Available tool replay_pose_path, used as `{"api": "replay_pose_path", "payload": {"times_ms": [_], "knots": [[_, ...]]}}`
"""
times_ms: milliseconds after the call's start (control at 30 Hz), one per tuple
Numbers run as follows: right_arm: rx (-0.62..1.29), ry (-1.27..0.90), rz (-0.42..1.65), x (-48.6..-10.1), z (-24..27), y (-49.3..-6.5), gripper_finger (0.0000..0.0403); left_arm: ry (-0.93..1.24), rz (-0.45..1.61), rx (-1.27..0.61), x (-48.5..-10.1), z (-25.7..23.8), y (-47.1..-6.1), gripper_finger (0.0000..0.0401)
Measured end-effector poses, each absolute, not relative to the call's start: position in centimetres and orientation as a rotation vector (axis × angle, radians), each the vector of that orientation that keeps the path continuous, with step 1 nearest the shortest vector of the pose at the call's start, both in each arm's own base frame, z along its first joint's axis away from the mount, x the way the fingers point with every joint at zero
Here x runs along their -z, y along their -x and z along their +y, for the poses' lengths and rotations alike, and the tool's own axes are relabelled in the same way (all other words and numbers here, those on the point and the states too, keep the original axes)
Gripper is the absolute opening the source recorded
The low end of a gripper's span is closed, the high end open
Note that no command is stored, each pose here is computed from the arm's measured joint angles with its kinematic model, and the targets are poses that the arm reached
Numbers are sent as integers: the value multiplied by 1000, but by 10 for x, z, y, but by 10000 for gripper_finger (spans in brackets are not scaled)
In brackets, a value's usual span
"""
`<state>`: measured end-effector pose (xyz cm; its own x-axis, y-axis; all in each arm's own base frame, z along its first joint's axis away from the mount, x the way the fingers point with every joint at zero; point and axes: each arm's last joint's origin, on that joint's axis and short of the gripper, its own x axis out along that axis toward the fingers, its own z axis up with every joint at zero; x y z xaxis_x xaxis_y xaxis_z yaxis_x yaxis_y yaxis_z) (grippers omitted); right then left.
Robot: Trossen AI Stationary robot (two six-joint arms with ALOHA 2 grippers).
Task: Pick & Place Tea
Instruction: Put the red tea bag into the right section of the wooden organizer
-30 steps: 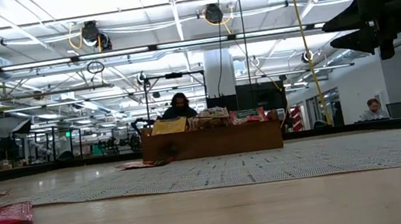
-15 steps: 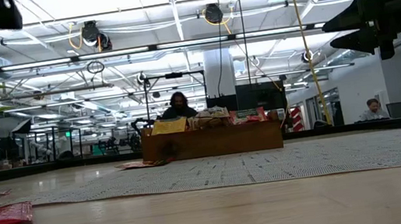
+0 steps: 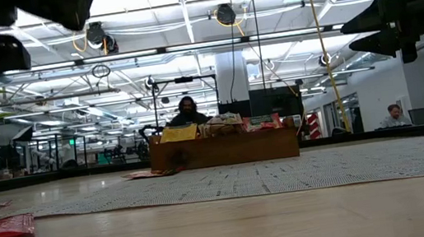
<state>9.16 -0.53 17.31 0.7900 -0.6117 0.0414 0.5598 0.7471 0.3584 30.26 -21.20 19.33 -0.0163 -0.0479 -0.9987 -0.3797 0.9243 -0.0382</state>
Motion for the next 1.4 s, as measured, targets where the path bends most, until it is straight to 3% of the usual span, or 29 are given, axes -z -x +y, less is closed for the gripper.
{"api": "replay_pose_path", "payload": {"times_ms": [533,1167,1400], "knots": [[643,-340,-160,-173,-5,-92,242,275,1633,-270,-151,-223,-311,166],[643,-340,-160,-173,-5,-92,242,359,1686,-261,-153,-218,-314,167],[643,-340,-160,-173,-5,-92,242,401,1679,-307,-153,-217,-314,191]]}}
